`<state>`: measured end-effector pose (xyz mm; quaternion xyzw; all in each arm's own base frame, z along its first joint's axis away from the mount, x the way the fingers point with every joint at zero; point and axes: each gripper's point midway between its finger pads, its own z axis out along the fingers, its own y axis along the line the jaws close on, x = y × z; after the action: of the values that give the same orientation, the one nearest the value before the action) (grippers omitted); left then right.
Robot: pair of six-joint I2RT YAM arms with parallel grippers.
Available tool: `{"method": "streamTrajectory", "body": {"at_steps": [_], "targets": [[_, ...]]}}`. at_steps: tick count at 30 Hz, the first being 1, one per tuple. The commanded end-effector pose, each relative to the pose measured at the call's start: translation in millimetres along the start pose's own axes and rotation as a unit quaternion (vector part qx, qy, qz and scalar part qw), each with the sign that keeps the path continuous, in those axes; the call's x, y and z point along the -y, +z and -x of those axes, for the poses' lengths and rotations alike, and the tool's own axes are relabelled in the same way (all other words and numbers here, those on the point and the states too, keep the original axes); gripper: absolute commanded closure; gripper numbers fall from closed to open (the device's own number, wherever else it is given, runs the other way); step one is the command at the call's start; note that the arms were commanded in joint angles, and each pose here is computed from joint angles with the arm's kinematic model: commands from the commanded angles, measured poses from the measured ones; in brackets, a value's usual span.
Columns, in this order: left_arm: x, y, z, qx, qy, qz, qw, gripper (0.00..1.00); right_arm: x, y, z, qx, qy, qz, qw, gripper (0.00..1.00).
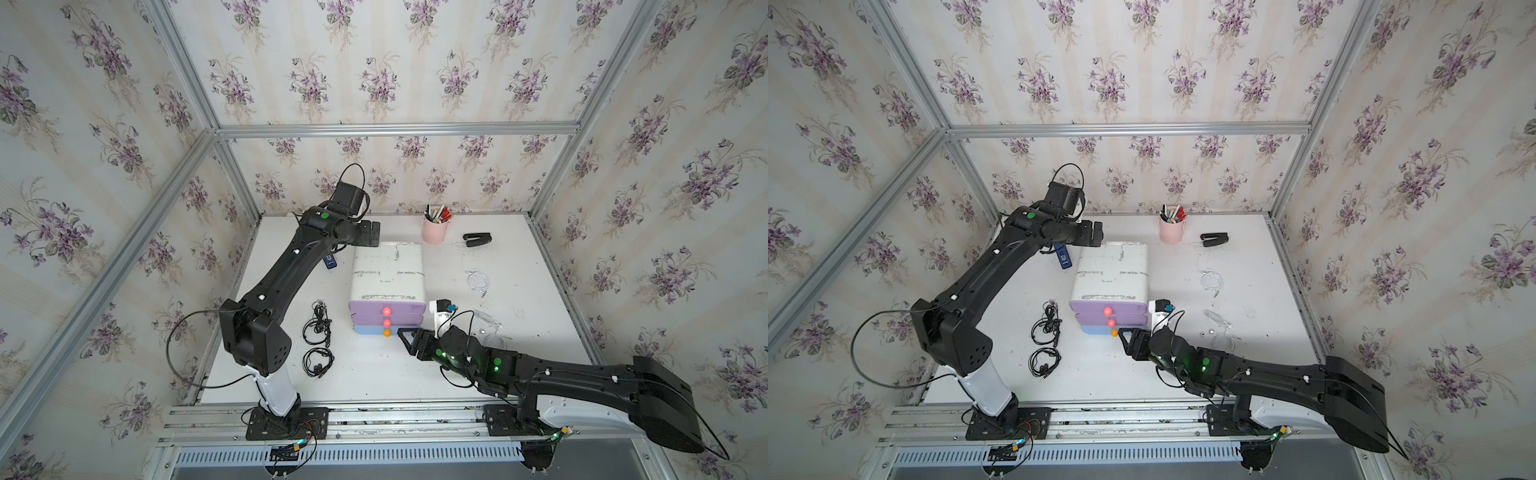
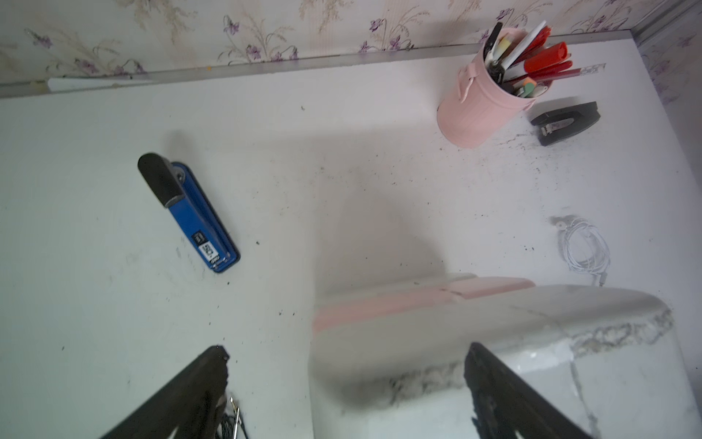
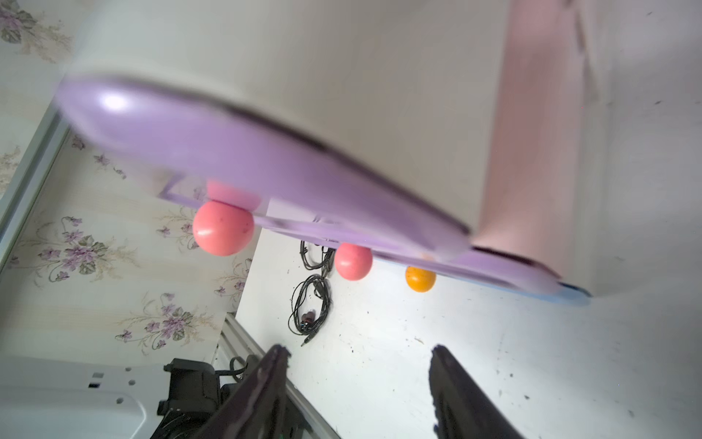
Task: Place the wired earphones into the drawer by color
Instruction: Move the storage box to the center of the board.
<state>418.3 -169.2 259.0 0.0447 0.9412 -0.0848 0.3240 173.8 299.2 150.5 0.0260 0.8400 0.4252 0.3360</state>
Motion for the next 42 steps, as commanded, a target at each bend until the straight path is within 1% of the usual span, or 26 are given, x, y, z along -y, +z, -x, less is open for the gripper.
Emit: {"method": "streamTrajectory", "body": {"at_steps": [1,4,5,6,9,12,14,15,17,19,22,28,33,37,42], "targets": [[-7,-16,-15,0.011,-0.04,0.0,0.999,0.01,12,-4,11,0.019,-0.005,-0.025,1.0,0.37],[-19,-35,-44,0.008,-0.069,0.007,0.998,0.01,9,-5,16,0.022,-0.01,-0.023,0.999,0.37],[-21,-40,-55,0.005,-0.079,0.004,0.997,0.01,9,-7,16,0.021,-0.01,-0.023,0.999,0.37],[-23,-51,-66,0.009,-0.089,-0.002,0.996,0.01,10,-7,16,0.021,-0.01,-0.024,0.999,0.37],[-30,-61,-101,-0.001,-0.113,-0.008,0.994,0.01,13,-8,16,0.02,-0.012,-0.023,0.999,0.37],[-33,-74,-127,-0.004,-0.123,-0.018,0.992,0.01,10,-6,18,0.015,-0.021,-0.019,0.999,0.37],[-31,-81,-142,-0.002,-0.133,-0.04,0.99,0.01,10,-5,19,0.011,-0.028,-0.027,0.999,0.37],[-26,-84,-148,0.002,-0.137,-0.061,0.989,0.0,11,-4,19,0.011,-0.029,-0.032,0.999,0.38],[-21,-85,-160,0.003,-0.149,-0.087,0.985,0.05,14,-3,24,0.015,-0.027,-0.037,0.999,0.38],[-22,-82,-174,-0.006,-0.155,-0.089,0.984,0.09,17,-2,29,0.019,-0.023,-0.034,0.999,0.38],[-17,-75,-190,-0.02,-0.159,-0.105,0.981,0.18,16,-1,36,0.019,-0.028,-0.035,0.999,0.38],[0,-66,-198,-0.023,-0.146,-0.132,0.98,0.21,21,0,40,0.018,-0.028,-0.04,0.999,0.39],[6,-49,-200,-0.035,-0.141,-0.126,0.981,0.2,21,3,40,0.014,-0.032,-0.046,0.998,0.38],[9,-34,-197,-0.044,-0.136,-0.12,0.982,0.2,28,4,46,0.018,-0.027,-0.053,0.998,0.39],[15,-26,-186,-0.043,-0.128,-0.121,0.983,0.2,35,2,61,0.029,-0.029,-0.057,0.998,0.39]]}}
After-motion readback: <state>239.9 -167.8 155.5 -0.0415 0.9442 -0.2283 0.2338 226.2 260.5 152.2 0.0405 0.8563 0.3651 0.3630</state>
